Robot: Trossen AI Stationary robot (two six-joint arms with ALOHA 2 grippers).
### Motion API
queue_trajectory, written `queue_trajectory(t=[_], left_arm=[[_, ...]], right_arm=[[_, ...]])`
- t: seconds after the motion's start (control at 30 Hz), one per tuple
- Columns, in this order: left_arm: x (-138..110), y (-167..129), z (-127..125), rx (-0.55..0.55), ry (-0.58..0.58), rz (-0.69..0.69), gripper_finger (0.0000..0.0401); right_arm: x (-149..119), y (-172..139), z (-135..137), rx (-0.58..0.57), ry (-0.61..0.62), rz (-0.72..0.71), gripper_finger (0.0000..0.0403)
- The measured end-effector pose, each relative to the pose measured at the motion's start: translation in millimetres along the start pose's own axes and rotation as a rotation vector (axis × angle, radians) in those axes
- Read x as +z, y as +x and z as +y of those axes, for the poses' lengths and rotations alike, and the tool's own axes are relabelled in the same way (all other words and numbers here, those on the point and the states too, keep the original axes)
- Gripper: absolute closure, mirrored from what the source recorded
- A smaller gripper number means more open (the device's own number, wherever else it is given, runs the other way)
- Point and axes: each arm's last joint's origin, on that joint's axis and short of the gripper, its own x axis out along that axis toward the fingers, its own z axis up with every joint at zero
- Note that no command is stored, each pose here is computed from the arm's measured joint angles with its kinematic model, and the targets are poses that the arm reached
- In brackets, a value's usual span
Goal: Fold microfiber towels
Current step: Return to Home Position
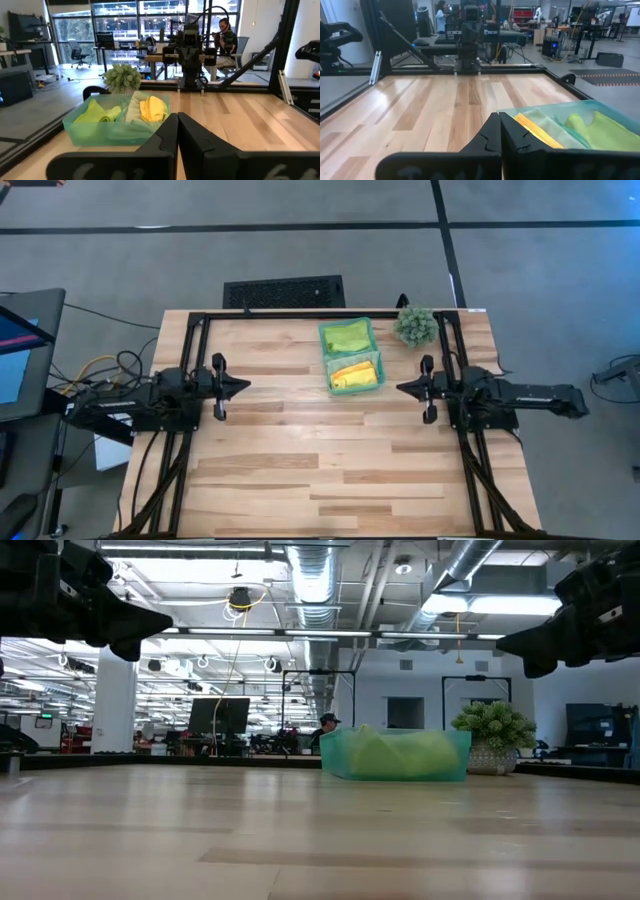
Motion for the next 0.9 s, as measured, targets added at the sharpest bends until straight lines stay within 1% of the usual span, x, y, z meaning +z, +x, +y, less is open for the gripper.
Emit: queue_trajectory(t=[0.17,0.2,0.27,0.33,0.5,0.8,0.9], left_arm=[[-0.9,0.0,0.0,0.001,-0.009,0.010,0.0401],[-1.7,0.0,0.1,0.003,-0.012,0.017,0.0401],[-2.8,0.0,0.4,0.016,-0.012,0.029,0.0401],[-5.0,-0.2,0.9,0.032,-0.010,0.052,0.0401],[-5.7,-0.2,1.1,0.040,-0.078,0.057,0.0401],[-5.7,-0.2,1.1,0.042,-0.078,0.057,0.0401],[-5.2,-0.5,0.9,0.039,-0.079,0.051,0.0401]], right_arm=[[-0.1,0.2,0.4,0.015,-0.012,0.001,0.0392],[-0.1,0.2,0.1,0.005,-0.023,0.002,0.0390],[-0.2,0.1,-2.0,-0.053,-0.028,0.006,0.0384],[-0.1,0.1,-3.1,-0.071,-0.027,0.005,0.0376],[-0.2,0.0,-3.6,-0.074,-0.027,0.006,0.0364],[-0.2,0.0,-3.4,-0.073,-0.027,0.006,0.0365],[2.1,-1.4,-1.2,-0.054,-0.028,-0.022,0.0364]])
